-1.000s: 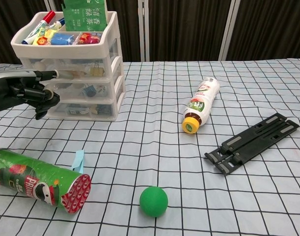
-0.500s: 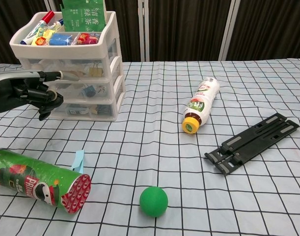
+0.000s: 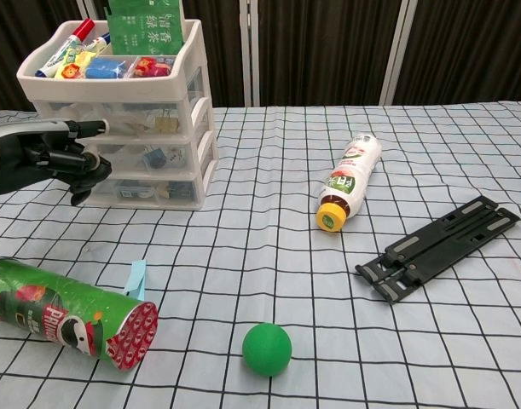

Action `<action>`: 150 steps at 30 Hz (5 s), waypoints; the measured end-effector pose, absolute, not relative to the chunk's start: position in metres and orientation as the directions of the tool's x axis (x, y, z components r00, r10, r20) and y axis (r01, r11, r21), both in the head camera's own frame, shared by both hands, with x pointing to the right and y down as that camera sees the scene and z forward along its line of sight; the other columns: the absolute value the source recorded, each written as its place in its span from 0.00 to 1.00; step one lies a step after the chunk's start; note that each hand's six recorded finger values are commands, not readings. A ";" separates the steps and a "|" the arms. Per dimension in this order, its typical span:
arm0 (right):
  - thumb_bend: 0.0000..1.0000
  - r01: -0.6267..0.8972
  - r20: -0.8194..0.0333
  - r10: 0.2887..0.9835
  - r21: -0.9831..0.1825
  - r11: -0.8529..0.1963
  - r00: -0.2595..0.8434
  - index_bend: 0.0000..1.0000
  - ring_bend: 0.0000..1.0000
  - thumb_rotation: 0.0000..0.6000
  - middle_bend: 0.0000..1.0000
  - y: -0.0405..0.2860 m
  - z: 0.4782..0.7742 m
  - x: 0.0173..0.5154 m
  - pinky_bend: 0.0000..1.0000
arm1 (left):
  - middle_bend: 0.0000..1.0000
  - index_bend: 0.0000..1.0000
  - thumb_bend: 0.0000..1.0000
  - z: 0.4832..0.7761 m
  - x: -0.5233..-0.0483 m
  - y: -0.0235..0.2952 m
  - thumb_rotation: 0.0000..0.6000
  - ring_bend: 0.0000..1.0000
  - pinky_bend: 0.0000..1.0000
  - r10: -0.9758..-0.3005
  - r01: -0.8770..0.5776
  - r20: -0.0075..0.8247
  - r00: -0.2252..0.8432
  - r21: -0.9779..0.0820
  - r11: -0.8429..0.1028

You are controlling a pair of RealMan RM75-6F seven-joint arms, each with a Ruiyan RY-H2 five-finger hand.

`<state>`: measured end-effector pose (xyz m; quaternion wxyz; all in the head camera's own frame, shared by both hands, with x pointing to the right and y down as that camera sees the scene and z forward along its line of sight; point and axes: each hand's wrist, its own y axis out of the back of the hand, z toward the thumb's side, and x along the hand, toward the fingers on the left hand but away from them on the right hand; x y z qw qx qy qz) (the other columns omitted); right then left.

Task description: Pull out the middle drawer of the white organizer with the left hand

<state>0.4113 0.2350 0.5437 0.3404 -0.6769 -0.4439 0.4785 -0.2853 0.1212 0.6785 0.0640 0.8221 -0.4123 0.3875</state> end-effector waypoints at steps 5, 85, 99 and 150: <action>0.03 0.276 -0.345 0.928 -0.886 -0.372 0.143 0.00 0.00 1.00 0.00 0.234 0.544 0.412 0.00 | 0.78 0.10 1.00 0.680 -0.280 0.122 1.00 0.75 0.68 -0.613 -0.716 0.692 0.382 -0.197 -0.669; 0.03 0.276 -0.347 0.927 -0.886 -0.373 0.140 0.00 0.00 1.00 0.00 0.236 0.541 0.411 0.00 | 0.79 0.19 1.00 0.607 -0.315 0.119 1.00 0.76 0.69 -0.789 -0.259 0.599 0.135 -0.748 -0.612; 0.03 0.279 -0.344 0.929 -0.886 -0.370 0.139 0.00 0.00 1.00 0.00 0.235 0.540 0.412 0.00 | 0.79 0.24 1.00 0.613 -0.317 0.116 1.00 0.76 0.69 -0.768 -0.246 0.628 0.124 -0.731 -0.637; 0.03 0.265 -0.352 0.924 -0.886 -0.380 0.147 0.00 0.00 1.00 0.00 0.239 0.543 0.408 0.00 | 0.79 0.27 0.96 0.576 -0.325 0.149 1.00 0.76 0.69 -0.728 -0.235 0.640 0.246 -0.689 -0.686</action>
